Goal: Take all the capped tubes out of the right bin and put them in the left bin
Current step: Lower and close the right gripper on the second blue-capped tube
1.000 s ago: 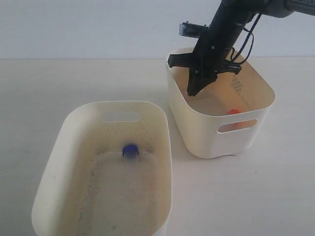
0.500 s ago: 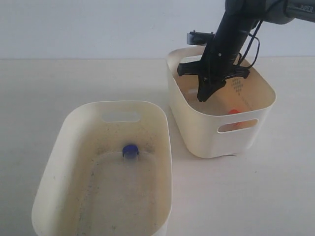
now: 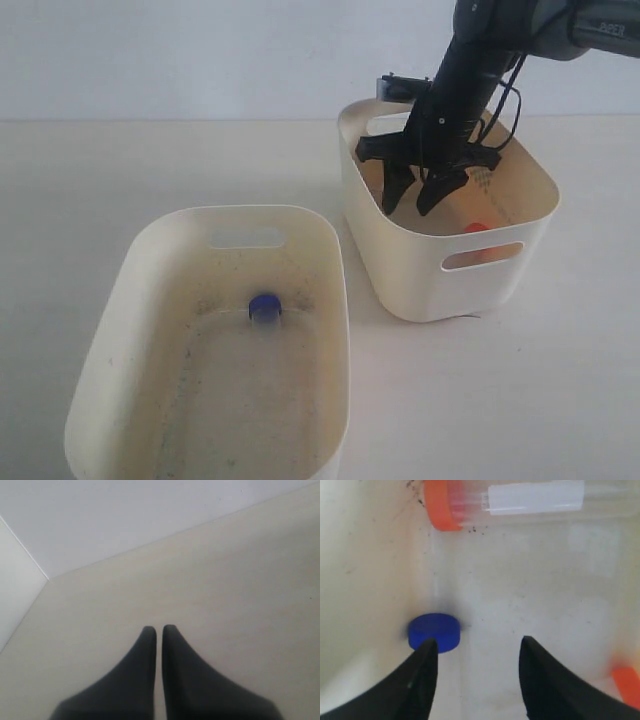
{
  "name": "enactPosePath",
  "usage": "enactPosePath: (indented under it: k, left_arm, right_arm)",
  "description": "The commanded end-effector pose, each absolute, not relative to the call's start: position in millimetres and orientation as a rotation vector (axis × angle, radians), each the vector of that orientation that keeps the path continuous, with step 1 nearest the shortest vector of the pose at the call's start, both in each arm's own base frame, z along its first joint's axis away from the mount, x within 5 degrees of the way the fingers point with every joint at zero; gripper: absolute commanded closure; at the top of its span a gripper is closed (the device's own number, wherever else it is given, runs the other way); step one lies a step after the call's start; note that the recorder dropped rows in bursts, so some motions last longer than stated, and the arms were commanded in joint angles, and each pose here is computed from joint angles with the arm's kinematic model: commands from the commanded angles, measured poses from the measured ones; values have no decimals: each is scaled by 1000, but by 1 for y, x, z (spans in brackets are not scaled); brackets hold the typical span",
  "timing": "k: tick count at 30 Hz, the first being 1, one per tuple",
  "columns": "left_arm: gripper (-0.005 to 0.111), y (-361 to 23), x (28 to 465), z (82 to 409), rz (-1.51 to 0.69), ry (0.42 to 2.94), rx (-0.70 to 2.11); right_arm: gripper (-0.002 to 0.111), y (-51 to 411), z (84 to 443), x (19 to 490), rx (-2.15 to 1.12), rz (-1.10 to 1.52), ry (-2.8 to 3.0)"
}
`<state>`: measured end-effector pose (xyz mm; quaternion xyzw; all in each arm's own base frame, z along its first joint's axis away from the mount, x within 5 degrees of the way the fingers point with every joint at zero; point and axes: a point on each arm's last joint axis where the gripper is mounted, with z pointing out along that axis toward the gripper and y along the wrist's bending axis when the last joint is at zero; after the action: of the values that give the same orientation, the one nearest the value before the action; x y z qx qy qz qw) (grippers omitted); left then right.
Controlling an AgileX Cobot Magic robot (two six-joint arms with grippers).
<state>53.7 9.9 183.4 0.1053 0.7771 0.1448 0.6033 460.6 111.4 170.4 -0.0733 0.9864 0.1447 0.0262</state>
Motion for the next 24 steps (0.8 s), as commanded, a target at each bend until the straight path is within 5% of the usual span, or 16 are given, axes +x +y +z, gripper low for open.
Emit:
enactPosePath:
  k: [1, 24]
  left_arm:
    - [102, 10, 54, 185, 322, 1793, 237]
    - [102, 10, 54, 185, 322, 1793, 237]
  right_arm:
    - [60, 112, 163, 461, -229, 457, 3063]
    - [59, 127, 127, 466, -276, 570, 3057]
